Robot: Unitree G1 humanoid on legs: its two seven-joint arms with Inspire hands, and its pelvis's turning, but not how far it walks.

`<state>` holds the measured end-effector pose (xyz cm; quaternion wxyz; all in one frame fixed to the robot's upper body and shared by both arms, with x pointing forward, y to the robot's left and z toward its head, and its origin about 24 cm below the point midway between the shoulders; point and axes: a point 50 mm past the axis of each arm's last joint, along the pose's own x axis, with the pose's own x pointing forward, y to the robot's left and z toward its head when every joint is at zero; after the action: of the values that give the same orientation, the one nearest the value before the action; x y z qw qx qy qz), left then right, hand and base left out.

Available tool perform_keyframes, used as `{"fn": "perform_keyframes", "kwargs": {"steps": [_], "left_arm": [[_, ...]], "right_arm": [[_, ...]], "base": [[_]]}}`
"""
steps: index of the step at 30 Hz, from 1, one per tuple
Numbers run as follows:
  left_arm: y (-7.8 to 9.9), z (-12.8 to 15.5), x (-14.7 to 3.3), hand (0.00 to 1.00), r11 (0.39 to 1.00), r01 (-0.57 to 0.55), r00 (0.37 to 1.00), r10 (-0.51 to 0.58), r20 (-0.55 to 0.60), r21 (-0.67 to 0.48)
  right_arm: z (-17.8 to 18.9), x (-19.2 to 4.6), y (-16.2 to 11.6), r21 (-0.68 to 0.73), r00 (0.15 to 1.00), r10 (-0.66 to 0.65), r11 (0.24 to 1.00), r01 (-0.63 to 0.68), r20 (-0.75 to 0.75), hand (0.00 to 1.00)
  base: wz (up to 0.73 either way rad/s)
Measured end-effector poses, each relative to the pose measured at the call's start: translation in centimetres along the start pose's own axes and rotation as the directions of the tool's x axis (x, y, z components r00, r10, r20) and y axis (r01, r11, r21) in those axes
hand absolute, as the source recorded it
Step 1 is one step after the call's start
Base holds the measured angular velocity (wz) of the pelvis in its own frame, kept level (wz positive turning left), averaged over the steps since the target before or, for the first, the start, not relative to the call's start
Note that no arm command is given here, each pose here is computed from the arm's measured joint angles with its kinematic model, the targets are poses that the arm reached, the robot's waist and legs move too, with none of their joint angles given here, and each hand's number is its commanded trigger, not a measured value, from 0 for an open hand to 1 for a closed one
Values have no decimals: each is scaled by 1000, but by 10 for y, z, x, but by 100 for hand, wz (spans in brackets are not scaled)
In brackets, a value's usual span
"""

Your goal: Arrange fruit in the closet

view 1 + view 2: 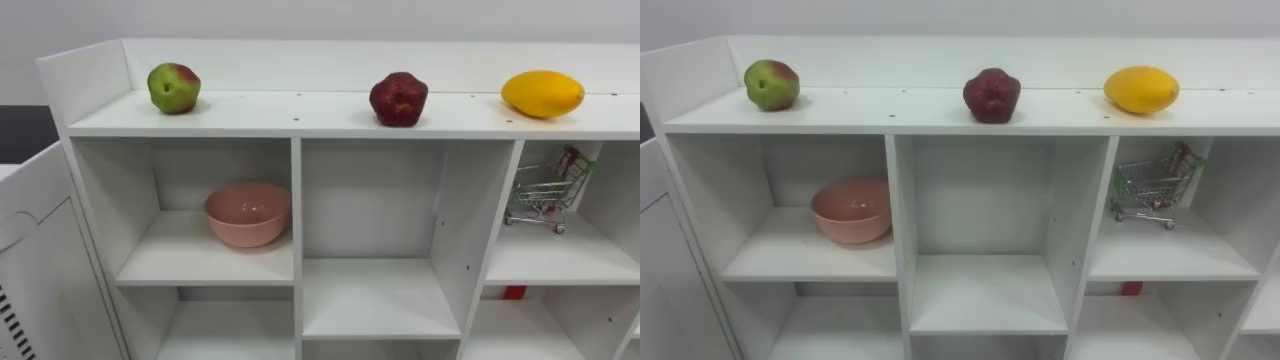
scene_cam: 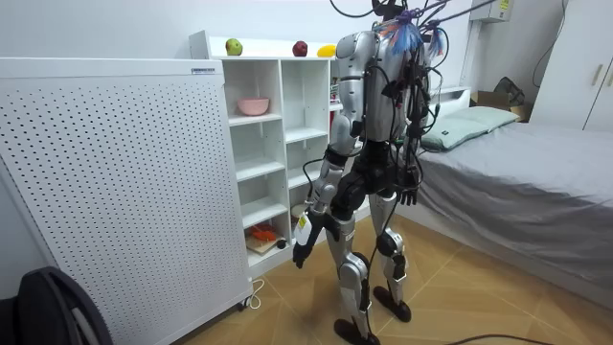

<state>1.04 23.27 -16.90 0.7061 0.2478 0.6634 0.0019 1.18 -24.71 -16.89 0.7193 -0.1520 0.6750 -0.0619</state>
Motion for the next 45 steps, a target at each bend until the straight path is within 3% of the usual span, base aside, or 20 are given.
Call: {"fn": "perform_keyframes", "kwargs": {"steps": [6,9,15,20,24,28,37,45], "left_arm": [[-1,0,0,0,1000,6,1000,-6,1,1],[-1,0,0,0,1000,6,1000,-6,9,-1],[1,3,0,0,1000,8,999,-8,37,-13],[12,3,1,0,998,-22,998,25,61,-60],[19,3,1,0,996,-42,996,47,70,-78],[20,5,1,0,996,-54,994,61,87,-76],[25,-1,-2,0,990,-112,987,120,107,-82],[28,6,-2,0,989,-119,982,130,136,-83]], "right_arm": [[2,0,-1,57,1000,-26,998,26,4,0],[4,0,-3,192,999,-35,981,32,14,0],[29,1,-12,497,996,-56,868,17,64,0],[84,-12,-51,670,940,-234,742,7,249,0],[150,-49,-93,738,773,-446,674,-42,451,0],[196,-101,-121,720,532,-587,691,-62,610,0],[227,-192,-146,725,128,-713,677,-127,689,0],[239,-237,-145,702,-69,-719,691,-170,691,0]], "base": [[0],[0],[0],[0],[0],[2],[-3],[0]]}}
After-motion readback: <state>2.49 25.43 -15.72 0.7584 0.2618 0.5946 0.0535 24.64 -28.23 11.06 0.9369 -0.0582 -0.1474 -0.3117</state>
